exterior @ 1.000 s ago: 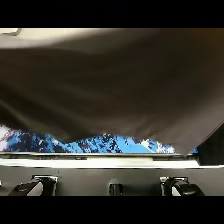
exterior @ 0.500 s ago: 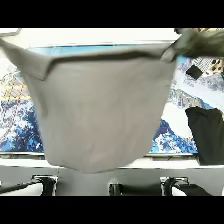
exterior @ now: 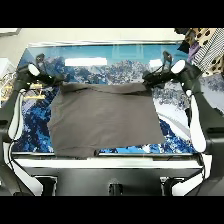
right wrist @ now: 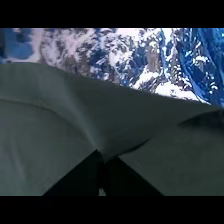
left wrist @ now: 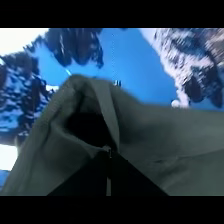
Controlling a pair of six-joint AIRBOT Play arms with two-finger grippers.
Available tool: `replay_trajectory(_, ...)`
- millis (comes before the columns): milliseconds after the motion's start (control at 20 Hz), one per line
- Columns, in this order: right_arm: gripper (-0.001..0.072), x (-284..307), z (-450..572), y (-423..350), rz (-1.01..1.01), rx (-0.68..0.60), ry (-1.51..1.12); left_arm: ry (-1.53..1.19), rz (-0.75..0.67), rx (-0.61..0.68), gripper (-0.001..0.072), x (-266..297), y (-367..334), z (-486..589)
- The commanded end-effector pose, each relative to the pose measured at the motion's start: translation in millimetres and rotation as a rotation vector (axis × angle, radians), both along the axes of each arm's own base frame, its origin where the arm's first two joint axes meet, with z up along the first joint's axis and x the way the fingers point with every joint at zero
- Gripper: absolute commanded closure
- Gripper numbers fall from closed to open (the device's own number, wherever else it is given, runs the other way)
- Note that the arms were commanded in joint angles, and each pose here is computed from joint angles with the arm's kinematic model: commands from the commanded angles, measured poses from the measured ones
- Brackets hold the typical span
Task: Fold the clothes and pants, and hang the long-sleeved shirts on hangers.
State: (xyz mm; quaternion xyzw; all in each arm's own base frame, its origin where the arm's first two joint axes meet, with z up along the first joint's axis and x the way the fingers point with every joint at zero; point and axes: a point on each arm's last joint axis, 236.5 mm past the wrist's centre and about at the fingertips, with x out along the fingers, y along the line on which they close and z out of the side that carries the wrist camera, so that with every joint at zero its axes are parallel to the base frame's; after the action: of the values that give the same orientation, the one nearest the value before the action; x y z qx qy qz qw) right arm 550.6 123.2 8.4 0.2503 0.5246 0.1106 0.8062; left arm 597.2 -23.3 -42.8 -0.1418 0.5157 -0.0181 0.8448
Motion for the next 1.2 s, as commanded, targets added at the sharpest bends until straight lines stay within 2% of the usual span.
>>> replay_trajectory(0, 0.0681, 13, -47, 1, -0.081, 0.042, 0.061, 0.065, -0.018, -0.042, 0.0693, -3, -22, -42)
replay_trajectory(50, 0.0677, 14, -49, 1, -0.084, 0.045, 0.062, 0.066, -0.019, -0.059, 0.0686, -3, -26, -42)
replay_trajectory(100, 0.0614, 14, -48, 1, -0.084, 0.046, 0.061, 0.07, -0.02, -0.071, 0.0609, -4, -28, -40)
replay_trajectory(150, 0.0493, 13, -45, 0, -0.084, 0.053, 0.068, 0.08, -0.03, -0.073, 0.047, -6, -27, -34)
replay_trajectory(200, 0.0325, 9, -38, -4, -0.07, 0.056, 0.083, 0.089, -0.045, -0.068, 0.0352, -9, -22, -27)
replay_trajectory(250, 0.0238, 2, -30, -12, -0.041, 0.05, 0.097, 0.098, -0.069, -0.058, 0.029, -13, -13, -15)
replay_trajectory(350, 0.0229, -25, -11, -40, 0.065, 0.016, 0.126, 0.108, -0.122, -0.035, 0.0291, -26, 10, 12)
replay_trajectory(450, 0.0228, -64, 6, -79, 0.147, 0.002, 0.184, 0.08, -0.069, -0.081, 0.0291, -34, 36, 47)
replay_trajectory(650, 0.0228, -146, 2, -144, 0.068, 0.045, 0.297, 0.037, 0.031, -0.093, 0.029, -72, 85, 97)
replay_trajectory(800, 0.0225, -216, -31, -146, 0.001, 0.084, 0.392, 0.062, 0.104, -0.146, 0.0291, -112, 102, 102)
replay_trajectory(900, 0.0172, -258, -57, -137, 0.021, 0.067, 0.481, 0.09, 0.141, -0.168, 0.029, -138, 107, 96)
replay_trajectory(1150, 0.016, -299, -90, -124, 0.034, 0.088, 0.585, 0.168, 0.157, -0.188, 0.029, -188, 99, 70)
